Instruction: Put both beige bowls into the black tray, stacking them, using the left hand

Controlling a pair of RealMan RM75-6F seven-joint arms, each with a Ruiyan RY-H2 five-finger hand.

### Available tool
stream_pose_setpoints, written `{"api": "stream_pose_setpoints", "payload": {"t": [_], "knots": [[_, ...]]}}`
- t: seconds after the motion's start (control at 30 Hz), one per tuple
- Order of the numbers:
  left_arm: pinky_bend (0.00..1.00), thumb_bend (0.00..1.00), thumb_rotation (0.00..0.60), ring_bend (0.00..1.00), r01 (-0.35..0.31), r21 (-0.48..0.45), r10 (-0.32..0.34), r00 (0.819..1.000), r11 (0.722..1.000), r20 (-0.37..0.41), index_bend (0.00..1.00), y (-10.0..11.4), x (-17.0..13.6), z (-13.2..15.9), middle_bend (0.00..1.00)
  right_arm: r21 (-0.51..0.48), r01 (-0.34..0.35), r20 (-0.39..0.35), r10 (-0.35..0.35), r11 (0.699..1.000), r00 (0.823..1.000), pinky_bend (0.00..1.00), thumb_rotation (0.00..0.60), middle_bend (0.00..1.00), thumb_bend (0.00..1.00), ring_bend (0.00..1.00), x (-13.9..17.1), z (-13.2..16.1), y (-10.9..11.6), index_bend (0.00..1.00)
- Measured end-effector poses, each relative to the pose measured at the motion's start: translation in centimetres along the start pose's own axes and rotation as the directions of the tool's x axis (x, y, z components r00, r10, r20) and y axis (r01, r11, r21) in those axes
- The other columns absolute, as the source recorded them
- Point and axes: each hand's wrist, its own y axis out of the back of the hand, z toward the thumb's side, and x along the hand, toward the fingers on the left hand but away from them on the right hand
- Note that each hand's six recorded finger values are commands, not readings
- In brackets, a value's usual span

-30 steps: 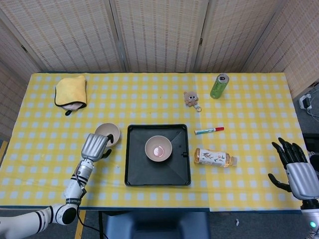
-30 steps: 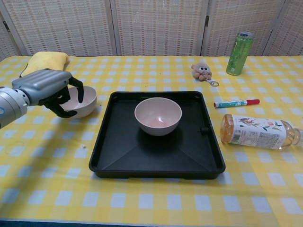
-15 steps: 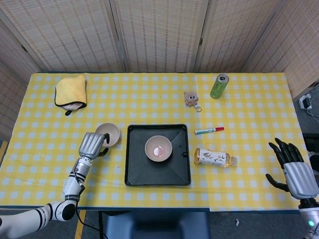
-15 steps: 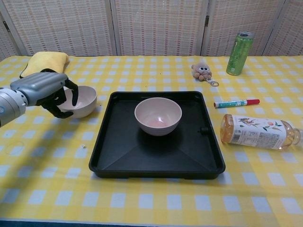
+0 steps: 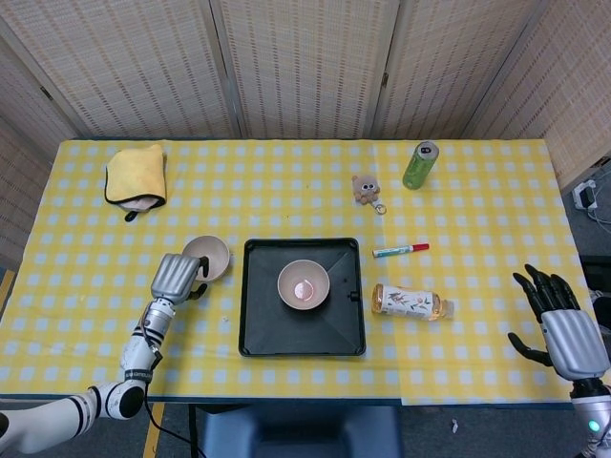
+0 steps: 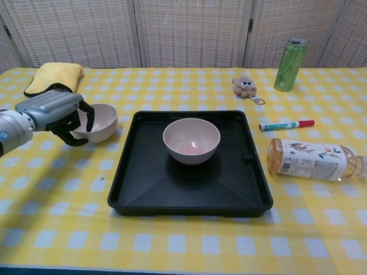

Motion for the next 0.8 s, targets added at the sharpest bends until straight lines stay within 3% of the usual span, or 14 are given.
{"api": "stream_pose_setpoints", "payload": {"t": [0.37, 0.8], "knots": [[1.0, 0.51, 0.6, 1.0, -0.01, -0.02, 0.01, 1.0, 1.0, 0.013, 0.65, 0.0, 0.2, -0.1, 1.0, 0.005, -0.005, 0.005, 0.004, 1.0, 1.0, 0.0, 0.6, 0.0, 0.31, 0.0, -0.1, 0.0, -0.2, 0.0], [1.0, 0.52, 0.6, 1.0, -0.028, -0.039, 0.031, 0.996, 0.999, 0.083, 0.66, 1.2, -1.3, 1.7, 1.0, 0.01, -0.021, -0.009, 0.021, 1.0, 1.0, 0.0, 0.6, 0.0, 0.31, 0.0, -0.1, 0.3, -0.6, 0.0]]}}
